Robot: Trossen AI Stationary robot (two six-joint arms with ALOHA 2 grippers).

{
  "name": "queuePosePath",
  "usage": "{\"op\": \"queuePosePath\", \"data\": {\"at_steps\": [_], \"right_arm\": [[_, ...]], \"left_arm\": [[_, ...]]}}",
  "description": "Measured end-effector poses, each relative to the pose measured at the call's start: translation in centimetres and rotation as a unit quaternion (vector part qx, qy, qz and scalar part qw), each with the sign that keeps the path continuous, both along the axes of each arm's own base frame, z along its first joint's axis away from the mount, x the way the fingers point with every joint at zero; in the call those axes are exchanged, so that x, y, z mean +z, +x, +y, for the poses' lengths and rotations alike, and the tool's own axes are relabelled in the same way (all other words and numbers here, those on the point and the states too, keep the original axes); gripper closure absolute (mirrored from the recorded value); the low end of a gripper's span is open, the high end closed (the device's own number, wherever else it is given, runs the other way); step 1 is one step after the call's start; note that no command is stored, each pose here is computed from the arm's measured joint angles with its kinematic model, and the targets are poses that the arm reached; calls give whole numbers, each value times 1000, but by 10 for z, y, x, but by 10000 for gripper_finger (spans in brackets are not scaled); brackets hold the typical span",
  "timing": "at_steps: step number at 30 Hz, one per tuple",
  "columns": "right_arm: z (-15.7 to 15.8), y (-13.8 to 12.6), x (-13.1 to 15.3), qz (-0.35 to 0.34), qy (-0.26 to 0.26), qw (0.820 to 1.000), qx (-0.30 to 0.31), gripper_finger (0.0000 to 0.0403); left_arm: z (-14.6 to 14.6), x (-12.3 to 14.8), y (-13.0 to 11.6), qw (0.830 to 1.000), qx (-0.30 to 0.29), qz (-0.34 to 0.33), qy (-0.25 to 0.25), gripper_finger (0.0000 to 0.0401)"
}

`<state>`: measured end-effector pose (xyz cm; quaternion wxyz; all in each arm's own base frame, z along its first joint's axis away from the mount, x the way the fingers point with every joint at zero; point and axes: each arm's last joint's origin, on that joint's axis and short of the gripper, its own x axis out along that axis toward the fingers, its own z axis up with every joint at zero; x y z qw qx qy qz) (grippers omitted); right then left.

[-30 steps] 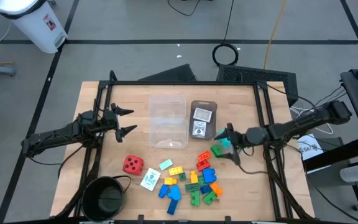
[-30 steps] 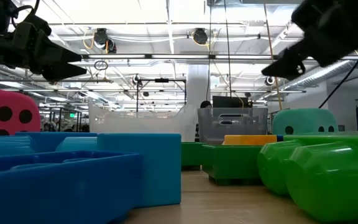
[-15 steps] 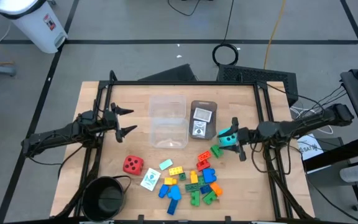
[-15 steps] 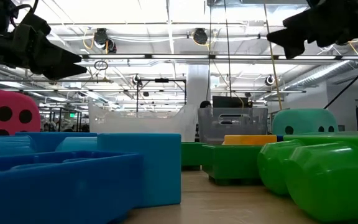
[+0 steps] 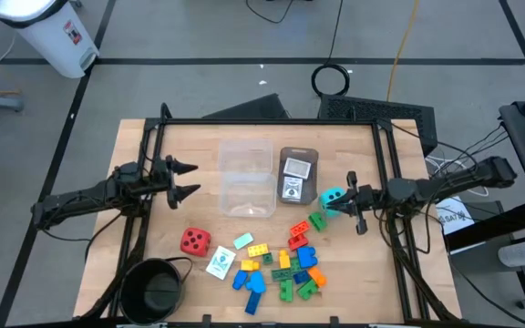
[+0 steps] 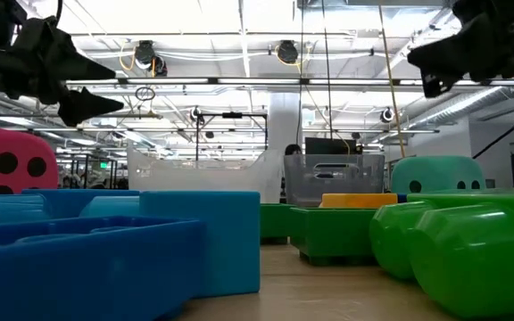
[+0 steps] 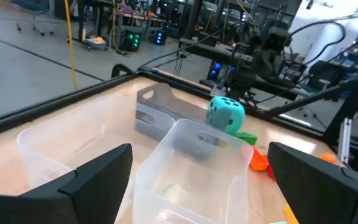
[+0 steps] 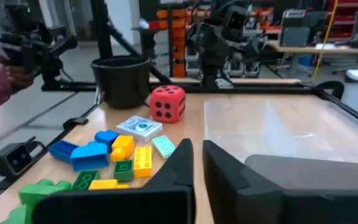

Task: Pick & Place Toys
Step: Put the blue deck of cards into the black bin

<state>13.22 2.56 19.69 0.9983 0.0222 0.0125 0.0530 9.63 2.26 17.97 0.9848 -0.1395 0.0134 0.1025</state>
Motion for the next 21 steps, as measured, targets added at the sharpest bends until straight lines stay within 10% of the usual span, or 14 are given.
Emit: {"op": "queuePosePath", "data": {"at_steps": [15,21], "right_arm": [[-17,-13,-14,-10,28,998,-56,402],[-17,-16,-10,-28,35,997,-55,402]], "left_arm": [[3,6,-1,992,55,-59,-93,22],[-2,21,2,986,-18,-94,-136,22]]}}
